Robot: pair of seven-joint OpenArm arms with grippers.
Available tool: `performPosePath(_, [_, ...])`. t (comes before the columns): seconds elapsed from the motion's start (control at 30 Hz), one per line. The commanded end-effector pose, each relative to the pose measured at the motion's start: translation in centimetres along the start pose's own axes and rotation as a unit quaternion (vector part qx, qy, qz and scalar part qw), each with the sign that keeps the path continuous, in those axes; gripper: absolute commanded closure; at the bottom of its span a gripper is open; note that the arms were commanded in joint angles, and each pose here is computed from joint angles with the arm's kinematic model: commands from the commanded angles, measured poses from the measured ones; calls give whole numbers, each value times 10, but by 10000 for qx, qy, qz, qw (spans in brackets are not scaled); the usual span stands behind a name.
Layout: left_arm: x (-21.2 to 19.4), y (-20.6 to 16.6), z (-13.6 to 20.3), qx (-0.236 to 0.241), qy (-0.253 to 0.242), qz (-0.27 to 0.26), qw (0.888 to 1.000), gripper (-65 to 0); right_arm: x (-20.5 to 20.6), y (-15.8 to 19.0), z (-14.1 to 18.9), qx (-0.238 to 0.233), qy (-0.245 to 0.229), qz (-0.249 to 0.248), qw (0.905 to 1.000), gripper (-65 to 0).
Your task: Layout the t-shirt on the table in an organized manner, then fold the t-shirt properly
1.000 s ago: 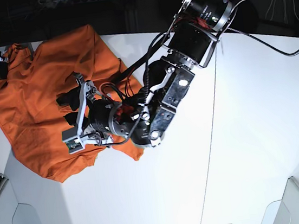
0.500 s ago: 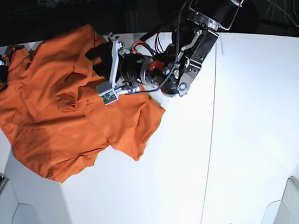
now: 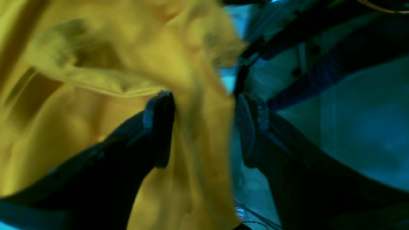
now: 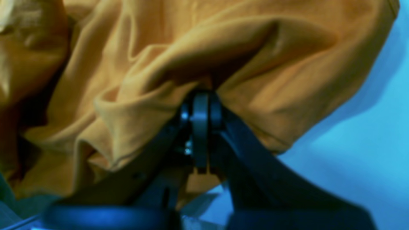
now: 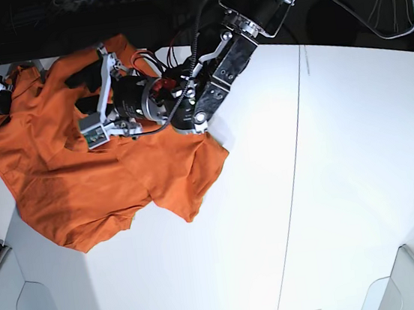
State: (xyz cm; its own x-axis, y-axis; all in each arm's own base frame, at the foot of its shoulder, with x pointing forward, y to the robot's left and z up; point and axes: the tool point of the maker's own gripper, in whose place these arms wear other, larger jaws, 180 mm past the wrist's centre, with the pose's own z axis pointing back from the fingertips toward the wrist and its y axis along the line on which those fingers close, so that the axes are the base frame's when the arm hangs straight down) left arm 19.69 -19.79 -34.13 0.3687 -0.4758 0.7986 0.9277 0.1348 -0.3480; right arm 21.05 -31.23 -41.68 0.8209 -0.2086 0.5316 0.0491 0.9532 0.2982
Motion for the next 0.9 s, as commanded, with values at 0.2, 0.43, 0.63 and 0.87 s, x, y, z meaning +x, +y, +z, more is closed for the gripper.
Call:
performPosePath(0.2, [7,-36,-26,-197,299,-851,9957,-339,2,-6,4,-101,97,104,9998,0])
performPosePath(0.43, [20,-15,-15,96,15,-588,9982,-339,5,-6,4,-99,10,104,9999,0])
performPosePath(0.63, [61,10,21,420,-854,-281,9951,-339,5,-6,4,-99,13,104,9999,0])
performPosePath(0.87, [65,36,17,1023,-977,-170,9898,-339,5,-6,4,-101,24,105,9999,0])
